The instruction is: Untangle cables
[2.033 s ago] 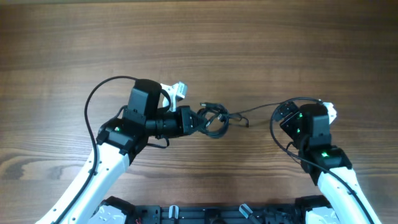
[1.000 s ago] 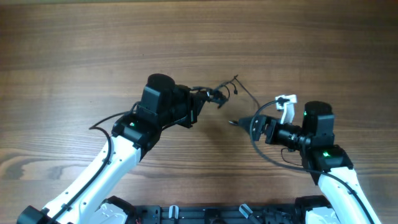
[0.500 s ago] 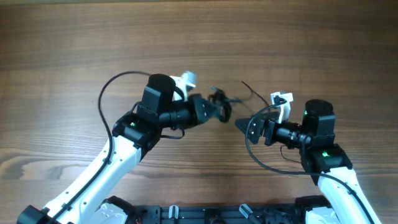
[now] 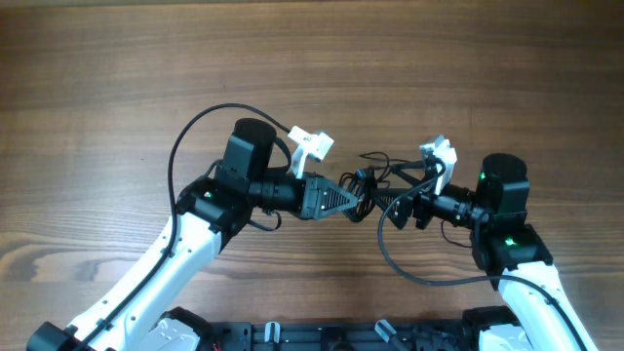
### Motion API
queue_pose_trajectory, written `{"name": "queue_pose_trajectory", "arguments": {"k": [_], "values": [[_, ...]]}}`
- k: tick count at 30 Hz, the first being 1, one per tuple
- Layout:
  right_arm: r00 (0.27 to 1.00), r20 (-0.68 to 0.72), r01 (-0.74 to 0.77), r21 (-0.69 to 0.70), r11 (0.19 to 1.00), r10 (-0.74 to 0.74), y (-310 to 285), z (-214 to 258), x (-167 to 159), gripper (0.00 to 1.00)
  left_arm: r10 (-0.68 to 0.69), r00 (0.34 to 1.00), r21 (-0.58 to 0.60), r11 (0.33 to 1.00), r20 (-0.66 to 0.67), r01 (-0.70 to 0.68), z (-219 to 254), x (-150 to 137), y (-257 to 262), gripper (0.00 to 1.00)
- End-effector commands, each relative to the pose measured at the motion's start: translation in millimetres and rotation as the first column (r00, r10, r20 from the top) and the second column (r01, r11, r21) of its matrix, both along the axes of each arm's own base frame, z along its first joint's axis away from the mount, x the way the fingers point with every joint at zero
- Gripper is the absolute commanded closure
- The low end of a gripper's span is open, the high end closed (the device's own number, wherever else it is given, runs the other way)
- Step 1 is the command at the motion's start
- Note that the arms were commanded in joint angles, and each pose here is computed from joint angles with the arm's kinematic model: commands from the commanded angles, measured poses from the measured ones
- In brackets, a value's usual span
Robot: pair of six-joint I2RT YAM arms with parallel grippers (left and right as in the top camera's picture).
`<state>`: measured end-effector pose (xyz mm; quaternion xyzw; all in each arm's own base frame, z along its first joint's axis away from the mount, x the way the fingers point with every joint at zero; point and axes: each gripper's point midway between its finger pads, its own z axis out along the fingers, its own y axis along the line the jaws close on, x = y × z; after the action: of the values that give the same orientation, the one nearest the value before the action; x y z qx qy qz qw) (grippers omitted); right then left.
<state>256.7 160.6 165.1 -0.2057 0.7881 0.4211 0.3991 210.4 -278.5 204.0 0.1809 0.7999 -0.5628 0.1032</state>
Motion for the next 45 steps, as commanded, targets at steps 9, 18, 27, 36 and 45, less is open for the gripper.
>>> {"name": "queue_pose_trajectory", "arguments": {"k": [9, 18, 27, 36, 45], "values": [[0.996, -0.053, -0.072, 0.027, 0.997, 0.074, 5, 0, -19, 0.00, 0.267, 0.963, 0.134, 0.953, 0.049, -0.271, -17, 49, 19, 0.96], [0.984, 0.174, -0.053, 0.040, 0.998, 0.045, -7, 47, -20, 0.04, 0.266, 0.960, 0.147, 0.950, 0.082, -0.276, -21, 56, 33, 0.96], [0.971, 0.238, -0.007, -0.074, 0.997, 0.025, -15, 28, -2, 0.18, -0.094, 0.964, -0.089, 0.989, 0.250, 0.120, 19, 6, 13, 0.96], [0.953, 0.213, -0.229, 0.045, 0.972, 0.215, 6, 26, -16, 0.21, -0.143, 0.959, -0.111, 0.979, 0.243, 0.174, 23, -7, 7, 0.96], [0.940, 0.220, -0.282, 0.072, 0.957, 0.261, 10, 25, -16, 0.30, -0.179, 0.951, -0.114, 0.970, 0.253, 0.213, 24, -17, -1, 0.96]]}}
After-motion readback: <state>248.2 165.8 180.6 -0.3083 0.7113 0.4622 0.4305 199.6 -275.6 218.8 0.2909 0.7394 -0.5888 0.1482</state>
